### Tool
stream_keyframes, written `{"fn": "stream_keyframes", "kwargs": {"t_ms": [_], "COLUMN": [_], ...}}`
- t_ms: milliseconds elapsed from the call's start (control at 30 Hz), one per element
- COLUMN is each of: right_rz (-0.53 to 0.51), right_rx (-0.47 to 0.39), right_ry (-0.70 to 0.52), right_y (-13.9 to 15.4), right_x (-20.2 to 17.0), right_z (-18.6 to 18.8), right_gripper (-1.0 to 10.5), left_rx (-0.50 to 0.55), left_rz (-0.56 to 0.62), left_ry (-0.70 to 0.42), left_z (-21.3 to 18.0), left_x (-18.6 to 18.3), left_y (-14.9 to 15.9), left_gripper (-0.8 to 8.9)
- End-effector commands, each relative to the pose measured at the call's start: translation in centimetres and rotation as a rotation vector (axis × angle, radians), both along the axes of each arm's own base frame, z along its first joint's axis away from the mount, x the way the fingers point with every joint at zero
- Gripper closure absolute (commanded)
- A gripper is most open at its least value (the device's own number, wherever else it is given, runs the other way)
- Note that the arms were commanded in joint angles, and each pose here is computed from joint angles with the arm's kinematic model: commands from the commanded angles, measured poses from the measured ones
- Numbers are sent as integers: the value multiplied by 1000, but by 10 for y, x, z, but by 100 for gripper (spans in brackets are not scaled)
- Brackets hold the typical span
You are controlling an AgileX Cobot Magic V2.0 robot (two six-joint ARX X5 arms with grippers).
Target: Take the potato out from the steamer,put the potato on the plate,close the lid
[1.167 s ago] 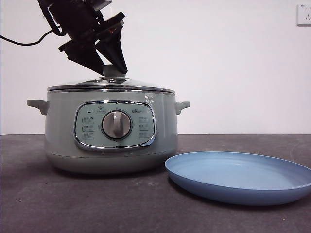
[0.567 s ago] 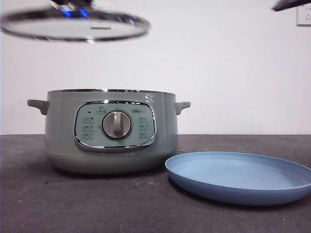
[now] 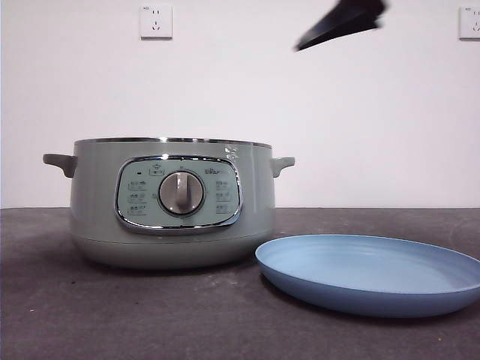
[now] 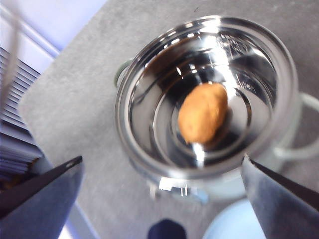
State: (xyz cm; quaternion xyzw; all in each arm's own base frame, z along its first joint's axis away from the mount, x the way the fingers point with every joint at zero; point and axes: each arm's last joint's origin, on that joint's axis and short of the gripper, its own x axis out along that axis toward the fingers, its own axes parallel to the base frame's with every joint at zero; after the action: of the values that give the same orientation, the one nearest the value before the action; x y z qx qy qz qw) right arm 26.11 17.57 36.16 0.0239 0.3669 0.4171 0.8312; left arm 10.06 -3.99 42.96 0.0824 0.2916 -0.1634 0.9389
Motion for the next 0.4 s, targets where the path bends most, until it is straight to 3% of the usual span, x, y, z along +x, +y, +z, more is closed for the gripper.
{"fn": "stream_keyframes", "kwargs": {"t_ms": [33, 200, 400], "right_rz": [13, 10, -27], "right_rx": [-33, -114, -233], "right_ry": [-4, -24, -58], "right_y": [28, 76, 114], "right_x": [19, 45, 61], "right_z": [-5, -23, -58], "right_gripper": [289, 289, 289], "left_rx": [-37, -61, -61], "left_rz": [38, 49, 50], "left_ry": [-54, -63, -58], "left_z": [5, 5, 3], "left_x": [-17, -42, -52], "left_y": [8, 18, 22], "left_gripper": [822, 822, 822]}}
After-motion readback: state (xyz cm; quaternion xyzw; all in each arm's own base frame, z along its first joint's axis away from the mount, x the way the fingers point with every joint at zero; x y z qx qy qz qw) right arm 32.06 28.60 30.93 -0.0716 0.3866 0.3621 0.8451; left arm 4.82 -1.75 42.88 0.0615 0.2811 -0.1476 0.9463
